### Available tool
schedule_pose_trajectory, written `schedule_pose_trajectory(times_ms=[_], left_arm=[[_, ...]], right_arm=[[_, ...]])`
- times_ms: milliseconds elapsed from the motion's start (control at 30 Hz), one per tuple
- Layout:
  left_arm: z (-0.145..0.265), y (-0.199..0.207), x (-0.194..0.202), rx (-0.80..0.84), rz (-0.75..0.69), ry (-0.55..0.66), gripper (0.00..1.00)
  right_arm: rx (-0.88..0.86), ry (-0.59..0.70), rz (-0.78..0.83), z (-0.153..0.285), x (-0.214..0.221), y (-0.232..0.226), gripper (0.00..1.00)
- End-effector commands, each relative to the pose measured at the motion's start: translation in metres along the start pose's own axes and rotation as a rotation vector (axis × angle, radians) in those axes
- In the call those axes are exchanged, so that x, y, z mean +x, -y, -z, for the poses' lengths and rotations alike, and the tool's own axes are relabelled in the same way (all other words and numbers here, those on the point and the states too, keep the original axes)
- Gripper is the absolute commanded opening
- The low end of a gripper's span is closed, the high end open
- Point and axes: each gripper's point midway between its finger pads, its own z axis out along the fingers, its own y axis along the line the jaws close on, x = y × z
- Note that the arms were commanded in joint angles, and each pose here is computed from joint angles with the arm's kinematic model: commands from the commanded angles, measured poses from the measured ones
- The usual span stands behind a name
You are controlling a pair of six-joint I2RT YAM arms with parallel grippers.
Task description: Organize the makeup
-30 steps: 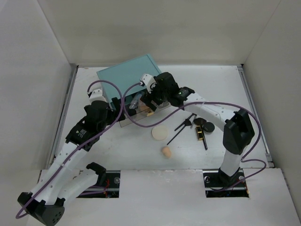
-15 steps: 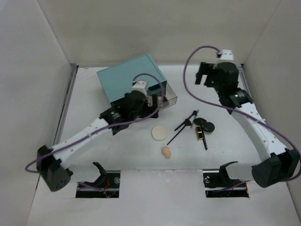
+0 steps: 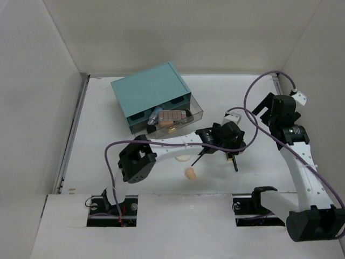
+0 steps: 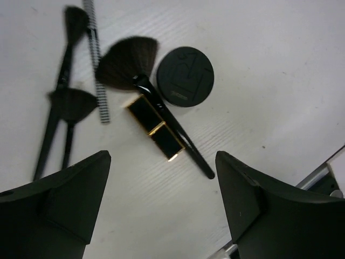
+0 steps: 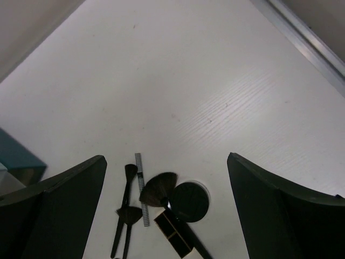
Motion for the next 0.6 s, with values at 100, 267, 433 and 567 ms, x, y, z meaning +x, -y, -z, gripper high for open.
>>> schedule_pose_trajectory(times_ms=[100, 267, 433, 567], left_arm=[[-0.029, 0.028, -0.001, 0.003, 0.139, 0.006, 0.73], [-0.045, 0.019, 0.016, -0.077, 0.113, -0.015, 0.66], [-0.058, 0.003, 0.029, -0.129, 0.108, -0.045, 0.54], [-0.065, 0.0, 0.039, -0.138, 0.099, -0.066, 0.52]], right_arm=[[0.046, 0.127, -0.118, 0.013, -0.03, 0.017, 1.0], [0.04, 0.107, -0.107, 0.008, -0.025, 0.013, 1.0], [0.031, 0.111, -0.11, 0.009, -0.025, 0.012, 1.0], [0.025, 0.117, -0.112, 0.01, -0.027, 0.011, 1.0]])
